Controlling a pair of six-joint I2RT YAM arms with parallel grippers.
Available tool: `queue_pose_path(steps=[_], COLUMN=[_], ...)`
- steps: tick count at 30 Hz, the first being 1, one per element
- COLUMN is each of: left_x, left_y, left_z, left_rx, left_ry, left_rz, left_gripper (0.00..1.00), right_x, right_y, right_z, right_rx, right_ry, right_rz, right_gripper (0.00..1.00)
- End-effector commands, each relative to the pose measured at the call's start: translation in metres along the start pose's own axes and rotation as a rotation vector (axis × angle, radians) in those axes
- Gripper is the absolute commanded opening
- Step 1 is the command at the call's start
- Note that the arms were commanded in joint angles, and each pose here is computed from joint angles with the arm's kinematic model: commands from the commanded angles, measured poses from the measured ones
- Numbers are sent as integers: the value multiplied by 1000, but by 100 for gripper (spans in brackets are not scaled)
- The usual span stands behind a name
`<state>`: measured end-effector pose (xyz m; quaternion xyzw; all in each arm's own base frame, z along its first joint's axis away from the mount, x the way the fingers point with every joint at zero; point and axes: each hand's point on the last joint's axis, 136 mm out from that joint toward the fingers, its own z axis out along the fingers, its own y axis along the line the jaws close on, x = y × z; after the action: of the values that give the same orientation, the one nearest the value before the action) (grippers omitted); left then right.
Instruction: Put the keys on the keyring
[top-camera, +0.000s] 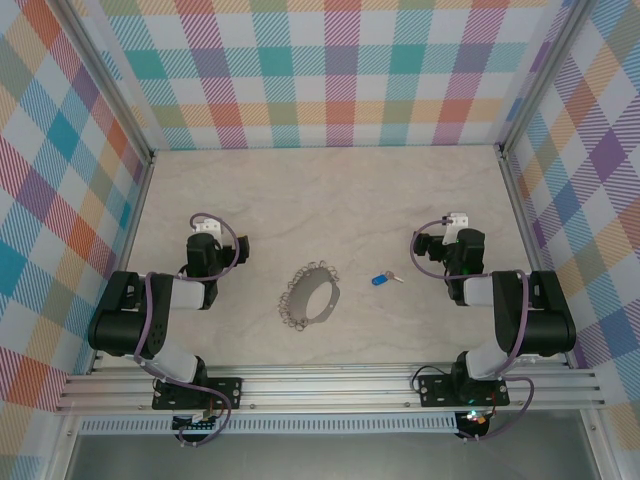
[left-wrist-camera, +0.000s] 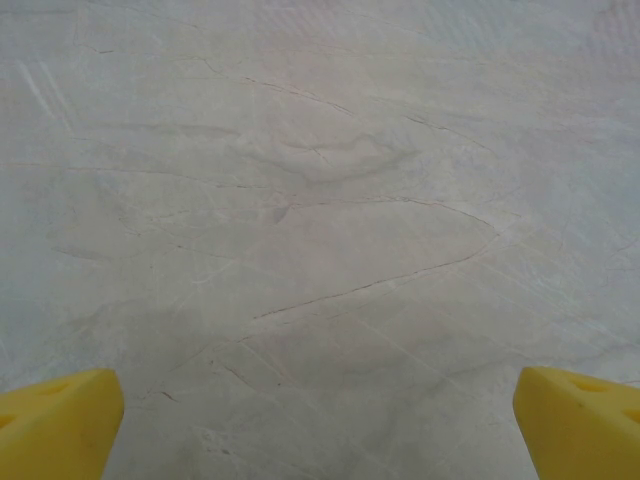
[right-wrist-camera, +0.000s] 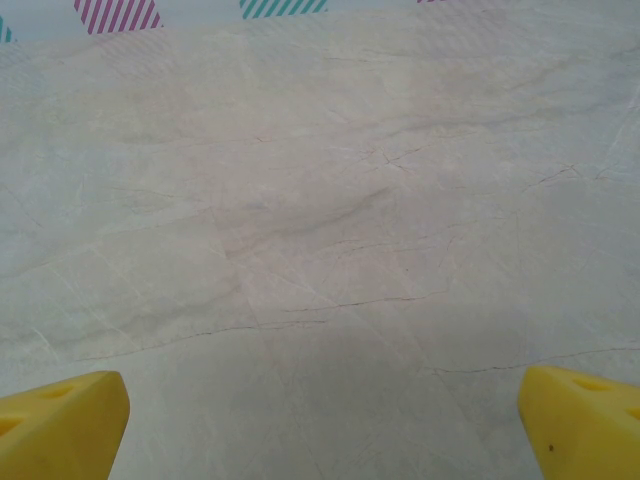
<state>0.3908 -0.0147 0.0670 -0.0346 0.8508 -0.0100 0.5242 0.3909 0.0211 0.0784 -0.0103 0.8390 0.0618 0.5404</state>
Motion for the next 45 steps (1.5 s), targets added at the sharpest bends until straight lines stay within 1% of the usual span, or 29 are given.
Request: queue_pose_path(steps=[1,23,25,27,30,32,33,35,37,39,42,45], left_x=[-14,-16,-19,-23,-41,-53,-59,-63,-68,-70,-66,-55], left_y=[0,0,-1,2,5,4,1,-6,-14,-23,-37,-48], left_z=[2,3,3,2,0,-5,-7,-15,-25,-35,-50,-65], left_rx=[9,8,10,-8,-43,-54,-38,-28,-26,-24,-37,-78], left_ry=[-41,-37,-22,-25,39,49,69,137,177,207,281,369], left_rz=[8,5,6,0,-7,-7,-15,-23,-68,-122,-223,-323], left_gripper=[100,100,100,100,100,100,100,100,100,100,100,100], right_x=[-15,-16,-27,-39,-63,-72,-73,-78,-85,-86,-75,-52], right_y=[2,1,-6,-7,-1,-8,-10,7,39,59,94,135], right_z=[1,1,-1,-6,-14,-19,-23,-24,-25,-29,-41,-57], right_rx=[-16,-11,40,52,46,112,146,68,-112,-199,-282,-346], right_ry=[-40,-42,-23,54,132,185,229,311,352,394,489,586], right_rz=[-13,-12,10,24,131,292,385,424,442,473,458,395], right_gripper=[100,100,100,100,100,100,100,100,100,98,95,94])
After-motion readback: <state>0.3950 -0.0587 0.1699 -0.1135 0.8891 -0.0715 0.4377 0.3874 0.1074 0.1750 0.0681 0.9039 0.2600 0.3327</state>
